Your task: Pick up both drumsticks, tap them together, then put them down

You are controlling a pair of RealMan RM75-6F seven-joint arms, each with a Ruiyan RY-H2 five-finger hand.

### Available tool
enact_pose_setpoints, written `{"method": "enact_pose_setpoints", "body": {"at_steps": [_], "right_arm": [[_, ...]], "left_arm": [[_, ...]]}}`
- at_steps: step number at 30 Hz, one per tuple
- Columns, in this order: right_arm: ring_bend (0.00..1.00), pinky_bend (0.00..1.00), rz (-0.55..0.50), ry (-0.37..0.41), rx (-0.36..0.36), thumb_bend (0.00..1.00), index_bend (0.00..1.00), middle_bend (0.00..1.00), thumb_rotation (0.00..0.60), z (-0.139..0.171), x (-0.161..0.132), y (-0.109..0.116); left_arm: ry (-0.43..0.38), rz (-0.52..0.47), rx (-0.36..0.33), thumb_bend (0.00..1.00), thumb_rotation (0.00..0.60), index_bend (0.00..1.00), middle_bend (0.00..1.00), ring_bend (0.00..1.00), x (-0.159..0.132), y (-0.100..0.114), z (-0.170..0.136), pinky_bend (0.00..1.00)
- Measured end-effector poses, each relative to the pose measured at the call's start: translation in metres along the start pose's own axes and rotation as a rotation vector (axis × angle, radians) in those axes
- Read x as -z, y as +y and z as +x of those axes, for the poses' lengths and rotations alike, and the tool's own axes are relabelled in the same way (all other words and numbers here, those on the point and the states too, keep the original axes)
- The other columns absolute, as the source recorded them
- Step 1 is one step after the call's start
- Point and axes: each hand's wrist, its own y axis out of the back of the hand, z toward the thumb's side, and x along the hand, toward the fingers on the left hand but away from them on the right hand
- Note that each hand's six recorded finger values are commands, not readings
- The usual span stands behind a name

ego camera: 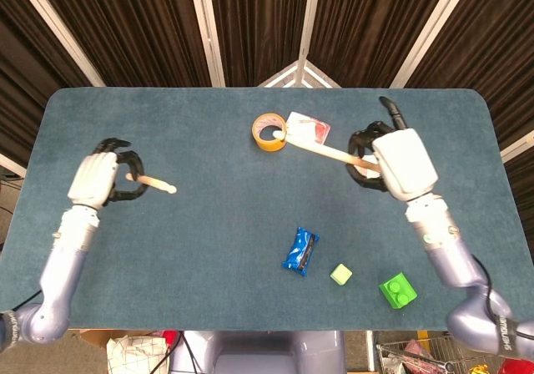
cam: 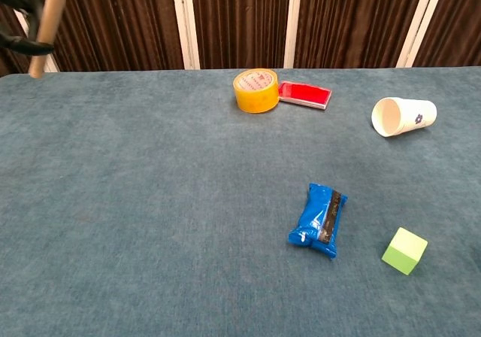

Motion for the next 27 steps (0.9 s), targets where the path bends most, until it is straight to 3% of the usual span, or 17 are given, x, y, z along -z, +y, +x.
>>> {"method": "enact_pose_setpoints", "body": {"at_steps": [7,14,27], "right_arm": [[0.42,0.0,-0.117,-0.067,-0.069,0.47,0.71,0.64,0.6,-0.016,-0.018,-0.021],[0.43,0.0,-0.167,-0.092,-0.127,0.48,0.71,0.64,0.6,-0.027,-0.039,-0.042],[0.44,0.0,-0.139,-0.003,-0.072,0.48,0.71,0.64,0.6,-0.028,-0.058,-0.042]], "left_arm": [[-0.03,-0.07,0.067,0.39,0.6,0.6,0.62,0.19,-0.026,-0.024,-0.001,0.11],[-0.036,-0.111,0.12,0.39,0.6,0.6,0.63,0.19,-0.042,-0.043,-0.001,0.11],[-0.004,-0.194,0.137,0.39,0.6,0.61,0.63,0.19,-0.056,-0.043,0.001,0.11]]}}
